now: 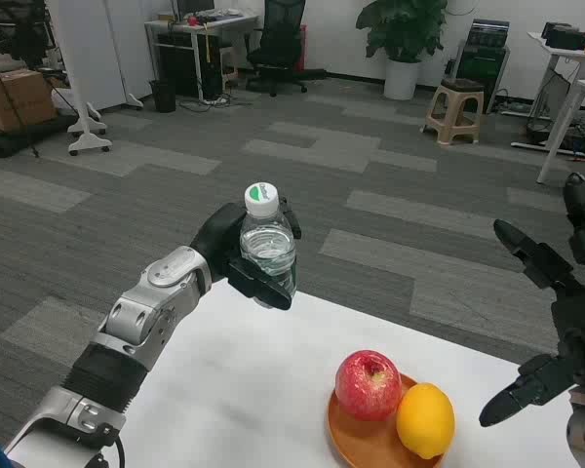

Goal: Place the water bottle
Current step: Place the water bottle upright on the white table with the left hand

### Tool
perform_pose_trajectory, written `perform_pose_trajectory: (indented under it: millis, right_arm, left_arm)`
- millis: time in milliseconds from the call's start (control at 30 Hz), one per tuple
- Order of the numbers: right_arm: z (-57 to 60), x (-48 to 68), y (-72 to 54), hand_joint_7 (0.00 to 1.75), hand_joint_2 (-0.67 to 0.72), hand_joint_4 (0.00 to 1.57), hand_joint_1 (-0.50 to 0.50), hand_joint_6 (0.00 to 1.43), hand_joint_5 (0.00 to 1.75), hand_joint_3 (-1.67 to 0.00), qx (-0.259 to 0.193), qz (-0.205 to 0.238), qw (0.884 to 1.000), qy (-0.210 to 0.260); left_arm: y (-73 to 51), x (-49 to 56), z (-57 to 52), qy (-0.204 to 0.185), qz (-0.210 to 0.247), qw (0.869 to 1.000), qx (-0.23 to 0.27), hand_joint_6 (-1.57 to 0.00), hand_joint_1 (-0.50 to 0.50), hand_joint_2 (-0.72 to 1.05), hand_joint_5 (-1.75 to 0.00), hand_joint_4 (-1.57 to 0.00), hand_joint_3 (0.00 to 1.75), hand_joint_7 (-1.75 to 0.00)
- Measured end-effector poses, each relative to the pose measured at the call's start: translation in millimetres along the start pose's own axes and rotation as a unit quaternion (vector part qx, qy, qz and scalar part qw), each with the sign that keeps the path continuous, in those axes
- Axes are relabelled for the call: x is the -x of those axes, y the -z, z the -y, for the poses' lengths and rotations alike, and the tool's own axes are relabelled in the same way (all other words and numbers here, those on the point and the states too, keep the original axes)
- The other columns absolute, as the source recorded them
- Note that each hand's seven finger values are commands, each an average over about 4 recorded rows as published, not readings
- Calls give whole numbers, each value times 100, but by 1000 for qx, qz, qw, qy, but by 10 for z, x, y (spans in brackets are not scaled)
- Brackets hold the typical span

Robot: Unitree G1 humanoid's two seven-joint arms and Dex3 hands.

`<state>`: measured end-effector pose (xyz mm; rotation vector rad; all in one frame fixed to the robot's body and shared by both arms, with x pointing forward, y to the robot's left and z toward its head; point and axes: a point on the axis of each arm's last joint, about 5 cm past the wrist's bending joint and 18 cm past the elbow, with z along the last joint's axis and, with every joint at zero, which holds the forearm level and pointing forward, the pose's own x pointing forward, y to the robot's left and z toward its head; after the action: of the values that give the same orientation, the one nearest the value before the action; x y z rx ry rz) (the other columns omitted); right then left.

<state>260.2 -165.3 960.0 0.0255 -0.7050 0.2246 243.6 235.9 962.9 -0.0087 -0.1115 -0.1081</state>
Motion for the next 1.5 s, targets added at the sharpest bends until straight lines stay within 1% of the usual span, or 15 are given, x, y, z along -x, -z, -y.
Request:
perform_pose_trajectory:
  millis: [233,667,733,800,867,1000,1133,1200,1300,1400,1500]
  right_arm:
    - [-17,-24,-10,0,72,66,-3,0,0,0,-3,6,1000,-1]
    - [-20,-26,-10,0,72,66,-4,0,0,0,-4,6,1000,-1]
    - [-20,-26,-10,0,72,66,-2,0,0,0,-4,6,1000,-1]
    - [-20,-26,-10,0,72,66,-2,0,0,0,-4,6,1000,-1]
    - [-20,-26,-10,0,72,66,-4,0,0,0,-4,6,1000,-1]
    - [-20,-26,-11,0,72,66,-4,0,0,0,-4,6,1000,-1]
    - [-21,-26,-10,0,72,66,-4,0,0,0,-4,6,1000,-1]
    - [-22,-27,-11,0,72,66,-4,0,0,0,-4,6,1000,-1]
    - [-23,-27,-11,0,72,66,-1,0,0,0,-5,7,1000,-1]
    - [-24,-29,-11,0,72,66,-3,0,0,0,-5,7,1000,-1]
    - [-27,-32,-11,0,72,66,-4,0,0,0,-5,7,1000,-1]
  left_arm:
    - [41,33,7,0,-7,1000,3,-120,50,96,-175,-105,9,-140]
    - [43,35,6,0,-8,1000,3,-120,50,96,-175,-105,9,-140]
    - [43,35,7,0,-8,1000,3,-120,50,96,-175,-105,9,-140]
    - [45,34,10,1,-9,1000,2,-120,50,96,-175,-105,9,-140]
    - [50,31,20,3,-10,1000,0,-120,50,96,-175,-105,9,-140]
    - [91,44,29,4,-21,1000,-3,-120,50,96,-175,-105,9,-140]
    - [228,101,32,-3,-54,999,-4,-120,50,96,-175,-104,9,-140]
    - [333,151,36,-9,-79,997,-4,-120,50,96,-175,-100,9,-140]
    - [530,238,34,-14,-114,993,4,-118,50,96,-175,-97,9,-140]
    - [708,311,33,-21,-118,993,14,-118,50,96,-175,-96,9,-140]
    - [844,360,19,-32,-100,994,13,-118,50,96,-175,-97,9,-140]
